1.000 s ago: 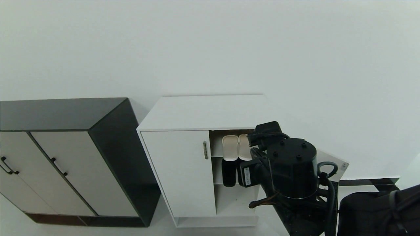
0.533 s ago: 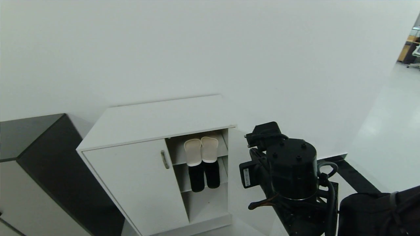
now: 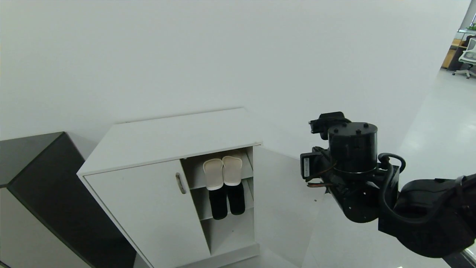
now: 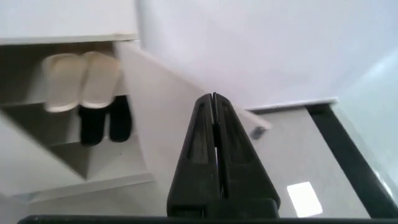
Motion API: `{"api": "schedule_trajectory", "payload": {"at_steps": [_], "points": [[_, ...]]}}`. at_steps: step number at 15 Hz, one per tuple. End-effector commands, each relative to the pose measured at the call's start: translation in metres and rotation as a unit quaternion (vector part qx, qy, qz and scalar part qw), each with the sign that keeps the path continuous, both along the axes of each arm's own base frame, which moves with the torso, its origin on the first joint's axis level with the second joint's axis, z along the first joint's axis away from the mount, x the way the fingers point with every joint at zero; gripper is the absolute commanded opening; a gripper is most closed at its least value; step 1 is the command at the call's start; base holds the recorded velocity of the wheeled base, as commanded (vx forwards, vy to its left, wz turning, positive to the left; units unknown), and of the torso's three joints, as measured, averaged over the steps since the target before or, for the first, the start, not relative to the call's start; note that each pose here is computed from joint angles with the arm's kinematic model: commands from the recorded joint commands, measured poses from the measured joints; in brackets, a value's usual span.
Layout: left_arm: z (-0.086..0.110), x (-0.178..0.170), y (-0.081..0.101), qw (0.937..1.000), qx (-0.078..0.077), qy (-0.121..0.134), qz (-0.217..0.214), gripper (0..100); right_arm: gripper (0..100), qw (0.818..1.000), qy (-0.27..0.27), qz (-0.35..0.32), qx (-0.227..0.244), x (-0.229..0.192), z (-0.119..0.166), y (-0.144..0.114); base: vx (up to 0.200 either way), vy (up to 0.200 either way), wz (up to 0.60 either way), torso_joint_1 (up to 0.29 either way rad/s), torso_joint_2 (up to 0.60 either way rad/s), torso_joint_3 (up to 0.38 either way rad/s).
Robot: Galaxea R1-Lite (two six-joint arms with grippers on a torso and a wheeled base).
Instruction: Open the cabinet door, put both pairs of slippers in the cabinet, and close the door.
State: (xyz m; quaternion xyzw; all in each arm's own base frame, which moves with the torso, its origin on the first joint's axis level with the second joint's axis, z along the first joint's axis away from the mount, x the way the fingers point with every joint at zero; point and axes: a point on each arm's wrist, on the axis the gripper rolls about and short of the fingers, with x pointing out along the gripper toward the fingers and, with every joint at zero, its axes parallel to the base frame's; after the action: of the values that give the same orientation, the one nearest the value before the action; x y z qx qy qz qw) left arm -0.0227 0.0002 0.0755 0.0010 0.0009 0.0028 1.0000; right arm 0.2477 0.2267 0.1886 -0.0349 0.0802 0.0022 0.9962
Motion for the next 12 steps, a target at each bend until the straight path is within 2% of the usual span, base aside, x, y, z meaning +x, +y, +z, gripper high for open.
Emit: {"api": "schedule_trajectory", "payload": {"at_steps": [1, 2, 7, 12], "points": [[0.000, 0.000, 0.000, 1.0000, 0.000, 0.000, 0.000, 0, 0, 1.000, -0.002, -0.017, 0.024, 0.008, 0.014, -0.006, 0.000, 0.000, 0.00, 0.000, 0.00, 0.000], [0.000, 0.000, 0.000, 1.0000, 0.000, 0.000, 0.000, 0, 0, 0.999, 0.006, -0.013, 0.033, 0.009, 0.016, -0.005, 0.000, 0.000, 0.00, 0.000, 0.00, 0.000], [0.000, 0.000, 0.000, 1.0000, 0.000, 0.000, 0.000, 0, 0, 0.999, 0.015, -0.005, 0.042, 0.023, 0.015, -0.011, -0.200, 0.000, 0.00, 0.008, 0.01, -0.001], [0.000, 0.000, 0.000, 1.0000, 0.001, 0.000, 0.000, 0, 0, 0.998, 0.018, -0.015, 0.055, 0.058, 0.012, -0.030, 0.000, 0.000, 0.00, 0.000, 0.00, 0.000]]}}
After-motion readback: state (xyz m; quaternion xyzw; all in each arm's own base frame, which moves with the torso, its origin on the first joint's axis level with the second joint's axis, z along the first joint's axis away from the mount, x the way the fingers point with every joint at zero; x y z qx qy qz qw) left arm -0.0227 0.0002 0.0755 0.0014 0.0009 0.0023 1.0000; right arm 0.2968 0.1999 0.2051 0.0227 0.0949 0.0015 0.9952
